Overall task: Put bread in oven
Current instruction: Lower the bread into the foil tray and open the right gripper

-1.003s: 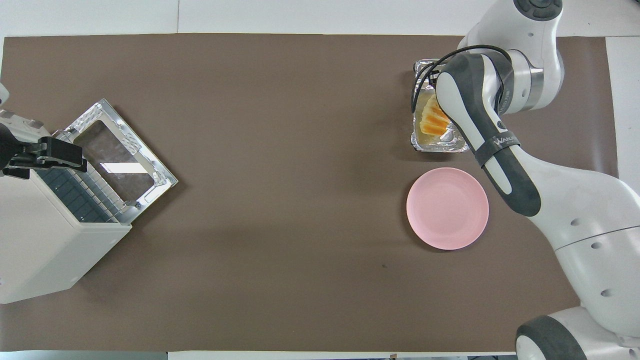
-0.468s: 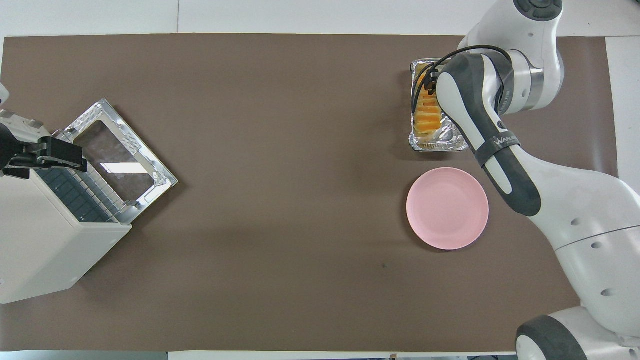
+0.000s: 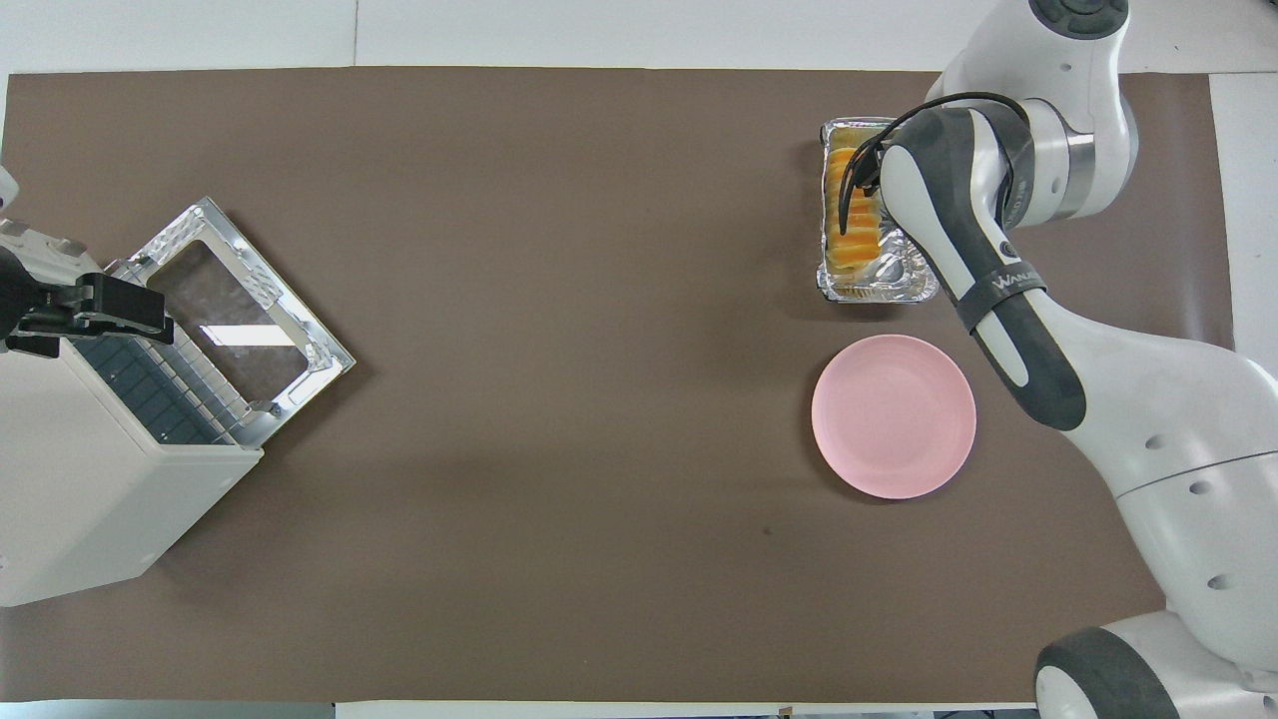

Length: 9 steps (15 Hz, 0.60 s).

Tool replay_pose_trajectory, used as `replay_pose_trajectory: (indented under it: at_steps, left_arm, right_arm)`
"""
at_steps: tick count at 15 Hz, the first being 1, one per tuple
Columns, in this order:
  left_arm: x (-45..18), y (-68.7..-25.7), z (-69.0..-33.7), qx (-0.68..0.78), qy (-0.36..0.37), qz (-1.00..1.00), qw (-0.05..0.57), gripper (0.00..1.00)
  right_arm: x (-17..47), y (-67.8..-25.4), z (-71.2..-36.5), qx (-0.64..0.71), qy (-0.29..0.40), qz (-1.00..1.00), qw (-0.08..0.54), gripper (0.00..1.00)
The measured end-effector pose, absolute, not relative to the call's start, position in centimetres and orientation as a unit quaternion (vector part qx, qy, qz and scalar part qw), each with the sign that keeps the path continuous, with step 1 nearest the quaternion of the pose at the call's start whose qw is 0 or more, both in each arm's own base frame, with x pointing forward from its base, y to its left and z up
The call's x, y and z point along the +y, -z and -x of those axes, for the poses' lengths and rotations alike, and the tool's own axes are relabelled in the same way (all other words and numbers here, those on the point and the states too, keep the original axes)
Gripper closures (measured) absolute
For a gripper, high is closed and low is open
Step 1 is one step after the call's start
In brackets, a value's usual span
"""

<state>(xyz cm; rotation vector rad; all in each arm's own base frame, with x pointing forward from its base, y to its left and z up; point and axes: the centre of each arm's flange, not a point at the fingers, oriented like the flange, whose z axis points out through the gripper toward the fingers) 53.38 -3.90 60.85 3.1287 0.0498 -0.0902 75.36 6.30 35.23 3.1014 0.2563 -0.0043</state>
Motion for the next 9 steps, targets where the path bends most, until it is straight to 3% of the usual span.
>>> replay_pose_trajectory:
  at_steps: [4,9]
  left_arm:
    - [-3.9,-60.8,-53.4,0.016,0.029,-0.999,0.006,0.00]
    - [-3.9,-60.8,-53.4,0.016,0.029,-0.999,0.006,0.00]
  right_arm:
    - [2.9,-34.1,-75.4,0.094,0.006,-0.995,0.019,0.01]
    - [3.1,-31.5,-74.7,0.098,-0.002,-0.995,0.019,0.05]
